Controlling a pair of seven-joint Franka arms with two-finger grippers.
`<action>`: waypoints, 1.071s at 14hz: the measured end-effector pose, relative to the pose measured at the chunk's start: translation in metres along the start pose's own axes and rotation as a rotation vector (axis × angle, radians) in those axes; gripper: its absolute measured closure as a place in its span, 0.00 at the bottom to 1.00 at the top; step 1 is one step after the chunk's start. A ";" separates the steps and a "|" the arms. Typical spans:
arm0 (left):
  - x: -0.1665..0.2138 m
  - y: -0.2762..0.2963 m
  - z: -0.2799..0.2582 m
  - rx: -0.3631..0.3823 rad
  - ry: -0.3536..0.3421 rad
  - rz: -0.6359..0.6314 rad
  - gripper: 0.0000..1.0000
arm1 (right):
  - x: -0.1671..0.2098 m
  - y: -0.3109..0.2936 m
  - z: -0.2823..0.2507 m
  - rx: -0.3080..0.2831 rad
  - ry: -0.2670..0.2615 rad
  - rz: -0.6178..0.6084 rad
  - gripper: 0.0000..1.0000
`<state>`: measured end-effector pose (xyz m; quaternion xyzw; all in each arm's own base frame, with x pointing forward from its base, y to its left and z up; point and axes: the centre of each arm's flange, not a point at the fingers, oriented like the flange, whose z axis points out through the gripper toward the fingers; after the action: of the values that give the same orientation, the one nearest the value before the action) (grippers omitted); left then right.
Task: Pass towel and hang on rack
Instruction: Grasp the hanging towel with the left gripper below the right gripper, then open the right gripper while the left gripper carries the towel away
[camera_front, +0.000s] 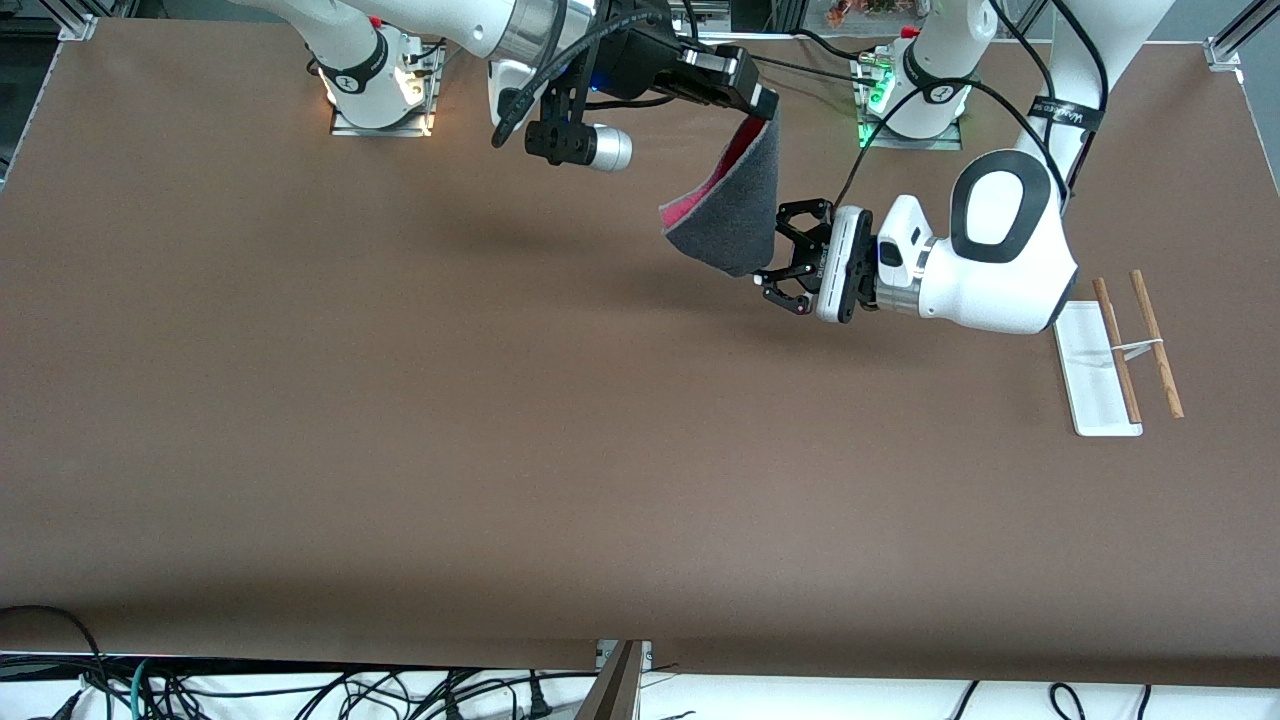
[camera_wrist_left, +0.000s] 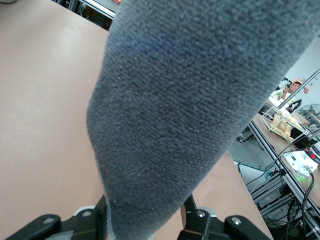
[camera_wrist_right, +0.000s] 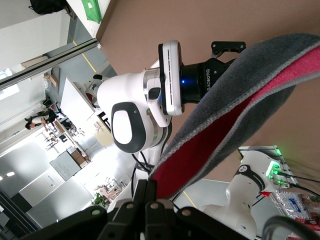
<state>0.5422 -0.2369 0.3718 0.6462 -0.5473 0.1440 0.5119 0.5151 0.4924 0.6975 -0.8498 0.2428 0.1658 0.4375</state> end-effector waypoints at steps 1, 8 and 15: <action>0.000 0.000 -0.001 0.001 0.001 0.020 0.50 | 0.000 0.000 0.000 0.000 0.000 0.000 0.99; -0.013 -0.001 -0.013 -0.006 0.016 0.073 0.98 | 0.000 0.000 0.000 0.001 0.001 0.002 0.94; -0.013 -0.001 -0.013 -0.010 0.017 0.075 0.98 | 0.025 -0.005 -0.027 0.084 -0.035 0.074 0.28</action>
<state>0.5435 -0.2186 0.3672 0.6216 -0.5676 0.1658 0.5138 0.5407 0.4657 0.7033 -0.8181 0.2729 0.1864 0.4707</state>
